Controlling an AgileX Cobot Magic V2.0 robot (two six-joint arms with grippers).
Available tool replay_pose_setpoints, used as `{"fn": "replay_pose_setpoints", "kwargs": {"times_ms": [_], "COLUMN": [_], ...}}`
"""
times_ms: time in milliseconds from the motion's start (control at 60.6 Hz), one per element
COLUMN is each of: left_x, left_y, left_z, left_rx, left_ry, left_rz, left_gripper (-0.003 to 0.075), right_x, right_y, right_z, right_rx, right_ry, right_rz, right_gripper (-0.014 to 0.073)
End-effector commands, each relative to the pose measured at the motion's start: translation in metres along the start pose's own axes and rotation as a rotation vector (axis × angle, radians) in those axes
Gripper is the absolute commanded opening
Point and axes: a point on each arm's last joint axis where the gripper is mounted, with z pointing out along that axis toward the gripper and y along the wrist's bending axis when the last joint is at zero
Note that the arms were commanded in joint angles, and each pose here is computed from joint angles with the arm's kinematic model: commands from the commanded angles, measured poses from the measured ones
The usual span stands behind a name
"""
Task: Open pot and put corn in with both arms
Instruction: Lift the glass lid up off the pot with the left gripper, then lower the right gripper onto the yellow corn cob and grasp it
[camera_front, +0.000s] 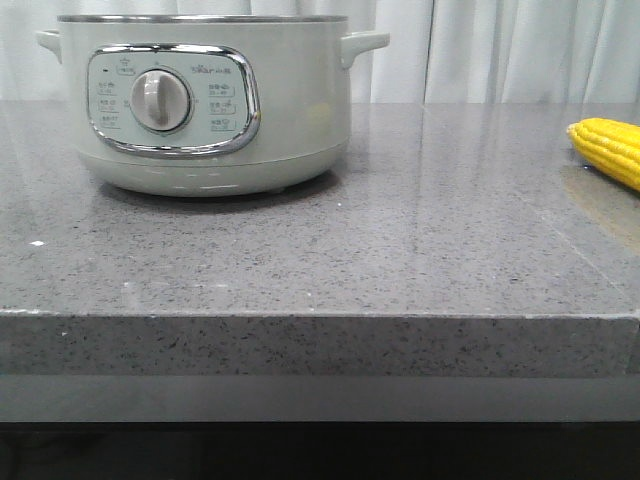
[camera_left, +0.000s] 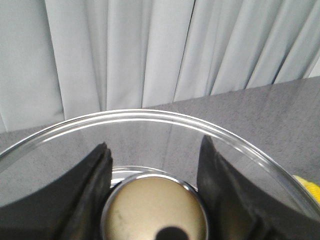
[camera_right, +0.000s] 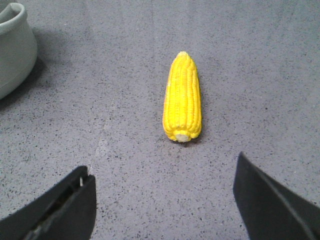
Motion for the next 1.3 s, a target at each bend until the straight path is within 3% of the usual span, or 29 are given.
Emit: {"fn": "replay_pose_setpoints", "kwargs": {"times_ms": [0,231,792,1023,1287], "left_x": [-0.05,-0.038,0.06,0.09,0.095], "left_y": [-0.007,-0.01,-0.009,-0.009,-0.009], "left_z": [-0.059,-0.114,-0.223,-0.248,-0.254], "left_rx": [0.007,-0.001,-0.017,-0.014,-0.013], "left_ry": [-0.234,-0.233,-0.212,-0.224,-0.226], "left_rz": [0.01,0.037,0.062,0.062,0.063], "left_gripper": [0.0186,0.0186,0.0186,0.0186,0.0186], "right_x": [-0.016,-0.017,-0.017,-0.019,-0.049], "right_y": [0.0,-0.001,-0.001,0.0,-0.007], "right_z": [-0.003,-0.003,-0.003,-0.003,0.021], "right_rx": [0.009,0.01,0.01,0.01,0.054], "right_ry": [-0.103,-0.113,-0.113,-0.111,0.082], "right_rz": [-0.013,-0.013,-0.013,-0.01,0.021], "right_gripper": [0.0582,0.0582,0.0582,0.0582,0.0582]}}
